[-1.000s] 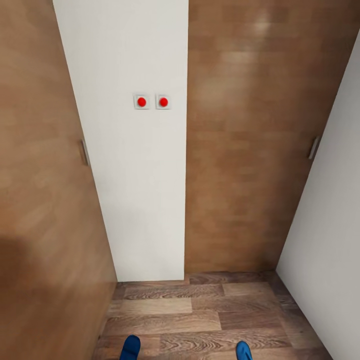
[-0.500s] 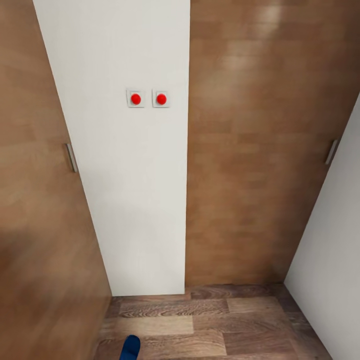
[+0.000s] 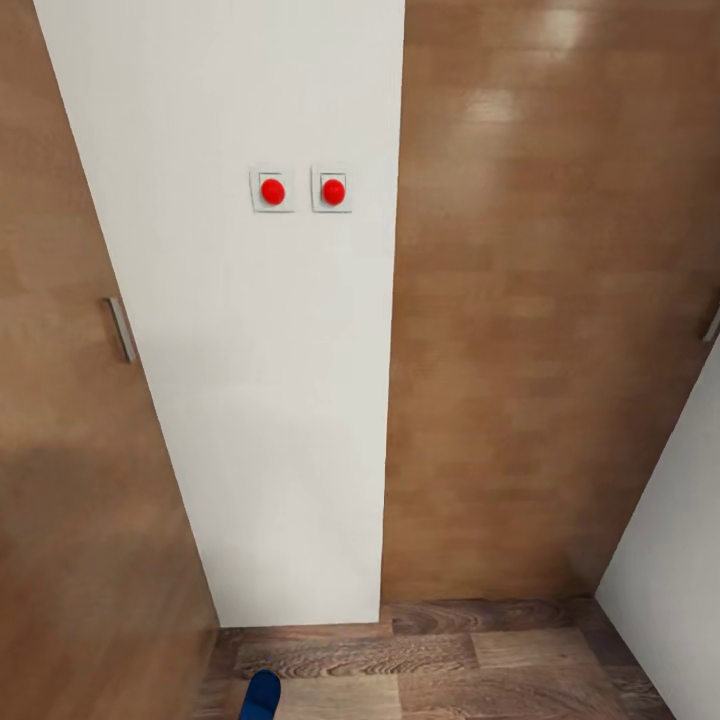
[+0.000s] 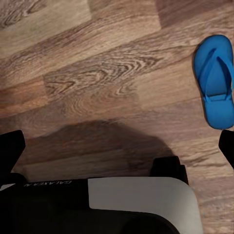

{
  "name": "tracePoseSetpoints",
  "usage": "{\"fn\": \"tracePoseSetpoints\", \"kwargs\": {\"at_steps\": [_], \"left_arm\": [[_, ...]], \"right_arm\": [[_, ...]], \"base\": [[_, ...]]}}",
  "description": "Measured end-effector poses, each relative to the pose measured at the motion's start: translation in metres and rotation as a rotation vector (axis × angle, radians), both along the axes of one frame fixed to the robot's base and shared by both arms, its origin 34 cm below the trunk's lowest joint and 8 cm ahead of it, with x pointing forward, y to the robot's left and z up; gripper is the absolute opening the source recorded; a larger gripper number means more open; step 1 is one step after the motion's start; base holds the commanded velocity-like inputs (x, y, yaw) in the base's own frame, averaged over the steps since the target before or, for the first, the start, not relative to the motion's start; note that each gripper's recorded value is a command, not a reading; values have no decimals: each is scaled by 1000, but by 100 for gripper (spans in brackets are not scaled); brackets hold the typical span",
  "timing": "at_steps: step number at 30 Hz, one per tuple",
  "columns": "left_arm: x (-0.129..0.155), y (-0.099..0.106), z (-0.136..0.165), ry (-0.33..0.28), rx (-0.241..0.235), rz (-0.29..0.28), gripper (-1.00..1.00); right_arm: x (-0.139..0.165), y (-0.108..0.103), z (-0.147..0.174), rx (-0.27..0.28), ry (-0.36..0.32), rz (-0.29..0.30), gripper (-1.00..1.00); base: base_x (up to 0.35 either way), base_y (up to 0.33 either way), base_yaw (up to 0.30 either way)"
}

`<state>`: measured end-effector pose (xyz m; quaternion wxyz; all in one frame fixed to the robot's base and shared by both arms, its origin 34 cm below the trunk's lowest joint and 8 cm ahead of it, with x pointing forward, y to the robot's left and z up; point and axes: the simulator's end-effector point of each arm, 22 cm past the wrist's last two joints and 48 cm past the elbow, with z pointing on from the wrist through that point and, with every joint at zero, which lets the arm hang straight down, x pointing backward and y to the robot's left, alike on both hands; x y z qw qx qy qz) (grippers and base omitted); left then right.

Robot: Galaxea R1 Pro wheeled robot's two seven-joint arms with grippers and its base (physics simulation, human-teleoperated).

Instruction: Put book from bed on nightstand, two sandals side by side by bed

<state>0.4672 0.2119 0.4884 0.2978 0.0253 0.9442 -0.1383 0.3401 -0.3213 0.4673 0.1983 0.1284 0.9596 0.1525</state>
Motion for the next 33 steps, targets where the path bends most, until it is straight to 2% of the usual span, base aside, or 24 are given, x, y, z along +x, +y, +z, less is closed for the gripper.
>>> {"fn": "tracePoseSetpoints", "kwargs": {"at_steps": [8,33], "left_arm": [[0,0,0,0,0,0,-100],[1,0,0,-1,0,0,-100]], "right_arm": [[0,0,0,0,0,0,100],[0,0,0,1,-1,0,100]], "base": [[332,79,0],[332,2,0]]}}
